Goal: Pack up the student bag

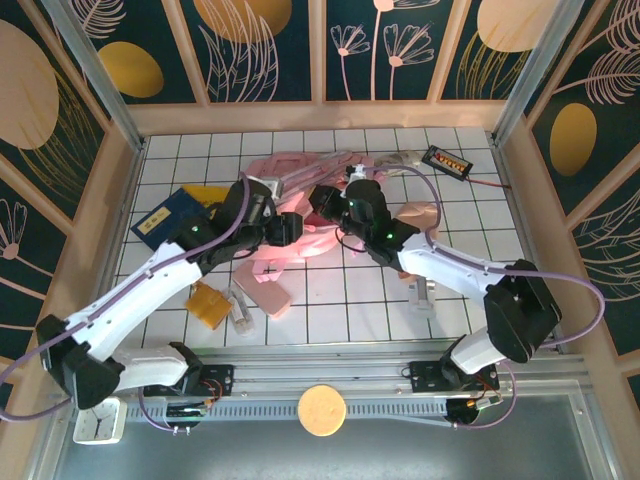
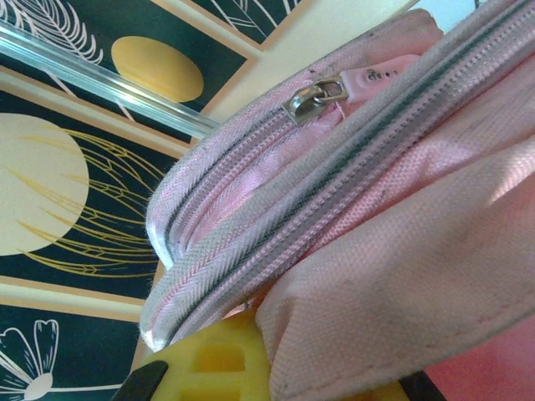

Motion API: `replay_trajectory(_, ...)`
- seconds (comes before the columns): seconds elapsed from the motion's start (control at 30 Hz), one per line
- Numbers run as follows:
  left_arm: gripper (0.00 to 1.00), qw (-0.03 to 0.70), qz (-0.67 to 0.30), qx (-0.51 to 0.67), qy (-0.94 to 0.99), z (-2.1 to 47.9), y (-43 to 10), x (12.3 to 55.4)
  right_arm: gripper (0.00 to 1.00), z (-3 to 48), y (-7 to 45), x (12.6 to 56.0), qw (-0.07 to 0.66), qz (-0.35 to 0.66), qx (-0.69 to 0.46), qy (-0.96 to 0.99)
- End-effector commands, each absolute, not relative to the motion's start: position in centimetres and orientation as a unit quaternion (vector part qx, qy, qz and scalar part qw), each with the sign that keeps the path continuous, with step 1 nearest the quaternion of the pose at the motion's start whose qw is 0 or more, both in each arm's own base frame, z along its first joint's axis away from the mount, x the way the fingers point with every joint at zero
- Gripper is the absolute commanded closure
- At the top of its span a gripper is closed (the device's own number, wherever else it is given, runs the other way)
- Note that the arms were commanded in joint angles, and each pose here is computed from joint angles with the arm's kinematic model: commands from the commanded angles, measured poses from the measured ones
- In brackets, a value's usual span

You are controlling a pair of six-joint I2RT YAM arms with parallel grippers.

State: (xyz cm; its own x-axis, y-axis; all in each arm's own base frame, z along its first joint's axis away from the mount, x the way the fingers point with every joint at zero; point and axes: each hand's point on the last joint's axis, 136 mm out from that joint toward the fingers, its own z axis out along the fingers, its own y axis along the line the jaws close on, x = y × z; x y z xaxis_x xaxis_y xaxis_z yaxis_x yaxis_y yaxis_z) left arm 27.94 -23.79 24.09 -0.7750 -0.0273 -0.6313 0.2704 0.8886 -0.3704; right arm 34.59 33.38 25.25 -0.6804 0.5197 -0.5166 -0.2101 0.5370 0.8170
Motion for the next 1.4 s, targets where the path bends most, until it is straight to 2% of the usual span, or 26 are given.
replay_trajectory(0.0,0.42,0.269,-0.234,0.05,0.933,22.5,-24.5,26.8,1.0,31.8,34.5,35.0,0.435,0.532,0.087,0.722)
replay_trajectory(0.2,0.41,0.243,-0.195,0.027,0.95,19.7,-24.8,28.2,1.0,32.0,36.1,34.6,0.431,0.535,0.072,0.723)
replay_trajectory(0.3,0.35,0.252,-0.215,0.021,0.943,20.1,-25.8,29.0,1.0,31.8,36.6,34.6,0.428,0.537,0.072,0.723)
replay_trajectory(0.67,0.37,0.306,-0.099,-0.056,0.945,18.2,-20.8,31.5,1.0,31.7,39.0,33.7,0.403,0.562,0.055,0.72)
replay_trajectory(0.77,0.56,0.305,-0.089,-0.063,0.946,17.3,-19.6,31.5,1.0,31.8,38.9,33.5,0.402,0.562,0.053,0.721)
replay_trajectory(0.83,0.76,0.304,-0.096,-0.066,0.945,17.1,-19.2,31.4,1.0,31.9,38.6,33.5,0.406,0.558,0.053,0.722)
replay_trajectory(0.93,0.88,0.305,-0.107,-0.066,0.944,17.5,-19.2,31.3,1.0,31.8,38.4,33.5,0.407,0.556,0.054,0.723)
replay_trajectory(1.0,0.92,0.306,-0.114,-0.065,0.943,17.8,-19.3,31.2,1.0,31.7,38.3,33.5,0.407,0.555,0.054,0.723)
replay_trajectory(1.03,1.0,0.306,-0.117,-0.066,0.942,17.9,-19.3,31.1,1.0,31.6,38.3,33.5,0.406,0.555,0.055,0.724)
replay_trajectory(1.37,1.0,0.314,-0.188,-0.059,0.929,20.1,-18.8,29.8,1.0,30.0,36.3,34.3,0.427,0.496,0.048,0.755)
